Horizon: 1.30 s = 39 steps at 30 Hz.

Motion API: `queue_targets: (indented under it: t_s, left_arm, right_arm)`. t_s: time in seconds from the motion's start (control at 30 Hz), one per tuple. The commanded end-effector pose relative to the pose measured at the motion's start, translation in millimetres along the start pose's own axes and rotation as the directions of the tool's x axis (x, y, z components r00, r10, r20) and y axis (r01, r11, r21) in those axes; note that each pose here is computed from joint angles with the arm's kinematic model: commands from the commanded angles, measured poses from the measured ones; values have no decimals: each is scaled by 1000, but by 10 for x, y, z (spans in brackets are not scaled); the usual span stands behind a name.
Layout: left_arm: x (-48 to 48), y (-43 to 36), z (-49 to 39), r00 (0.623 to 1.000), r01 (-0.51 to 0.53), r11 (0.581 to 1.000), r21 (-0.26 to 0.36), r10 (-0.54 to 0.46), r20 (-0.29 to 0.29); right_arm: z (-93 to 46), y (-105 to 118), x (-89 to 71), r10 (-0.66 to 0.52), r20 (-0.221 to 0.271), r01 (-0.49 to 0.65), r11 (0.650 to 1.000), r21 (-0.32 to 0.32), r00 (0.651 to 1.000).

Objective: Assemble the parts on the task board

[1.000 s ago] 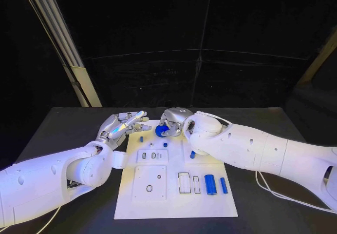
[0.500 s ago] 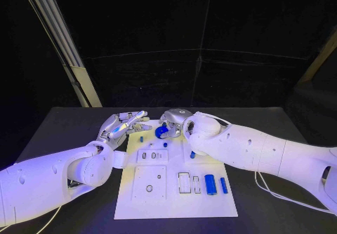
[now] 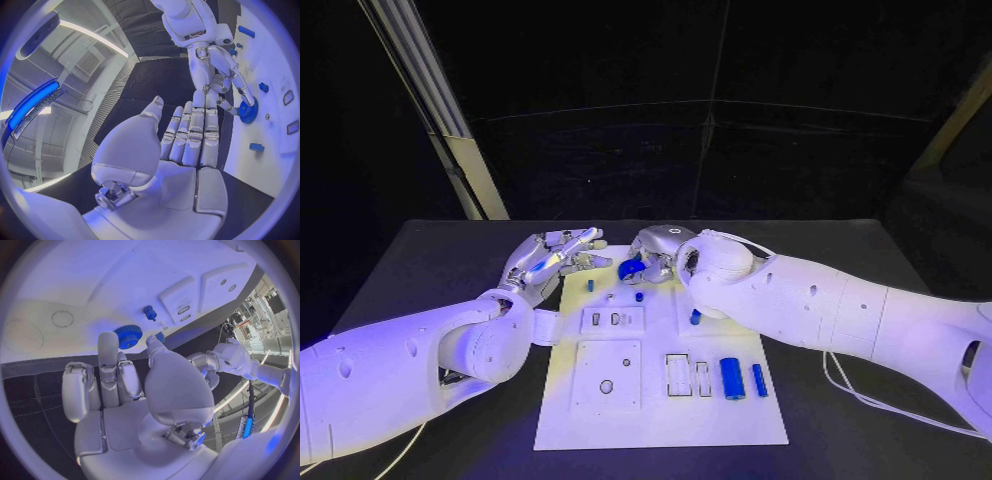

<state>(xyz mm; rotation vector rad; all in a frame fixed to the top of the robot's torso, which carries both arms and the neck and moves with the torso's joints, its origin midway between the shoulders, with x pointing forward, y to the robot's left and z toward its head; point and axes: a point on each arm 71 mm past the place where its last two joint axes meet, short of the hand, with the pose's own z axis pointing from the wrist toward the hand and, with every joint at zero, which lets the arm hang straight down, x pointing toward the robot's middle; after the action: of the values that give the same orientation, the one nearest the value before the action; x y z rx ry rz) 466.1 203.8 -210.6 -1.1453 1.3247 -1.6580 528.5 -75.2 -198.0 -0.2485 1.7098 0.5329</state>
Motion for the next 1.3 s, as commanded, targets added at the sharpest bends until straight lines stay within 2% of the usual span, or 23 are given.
queue_targets:
  t_s: [0.03, 0.07, 0.2, 0.3, 0.33, 0.37, 0.5, 0.6, 0.83, 1.0, 1.3]
  left_arm:
    - [18, -10, 5, 1000, 7, 1000, 4, -7, -16]
    - [16, -10, 4, 1000, 7, 1000, 4, -7, -15]
    - [1, -13, 0, 1000, 5, 1000, 4, -5, -12]
    - [-14, -17, -6, 1000, 3, 1000, 5, -3, -9]
    - [-14, -17, -6, 1000, 3, 1000, 5, -3, -9]
    - [-20, -18, -9, 1000, 3, 1000, 5, -3, -8]
    - [-30, -19, -12, 1000, 1, 1000, 5, -1, -5]
    - [-32, -18, -10, 1000, 1, 1000, 5, -1, -5]
    - [-23, -3, 2, 1000, 1, 1000, 3, -1, -7]
    - [-23, 15, 5, 1000, 1, 1000, -1, -1, -7]
    - [-29, 46, 0, 1000, -1, 1000, -8, 1, -6]
  right_arm:
    - [-35, -31, -71, 41, 76, -41, 999, -7, 996]
    - [-62, -55, -100, 59, 111, -57, 998, -16, 992]
    - [-192, -173, -197, 141, 201, -129, 989, -73, 969]
    - [-350, -358, -262, 218, 224, -195, 973, -119, 950]
    - [-350, -358, -262, 218, 224, -195, 973, -119, 950]
    - [-458, -530, -282, 269, 206, -249, 961, -118, 941]
    - [-658, -901, -312, 350, 175, -340, 936, -86, 920]
    - [-796, -1153, -333, 374, 159, -368, 928, -64, 914]
    - [-1006, -1552, -361, 379, 140, -380, 925, -20, 915]
    - [-1063, -1711, -359, 375, 132, -379, 925, 6, 918]
    - [-1058, -1841, -271, 368, 111, -373, 927, 33, 923]
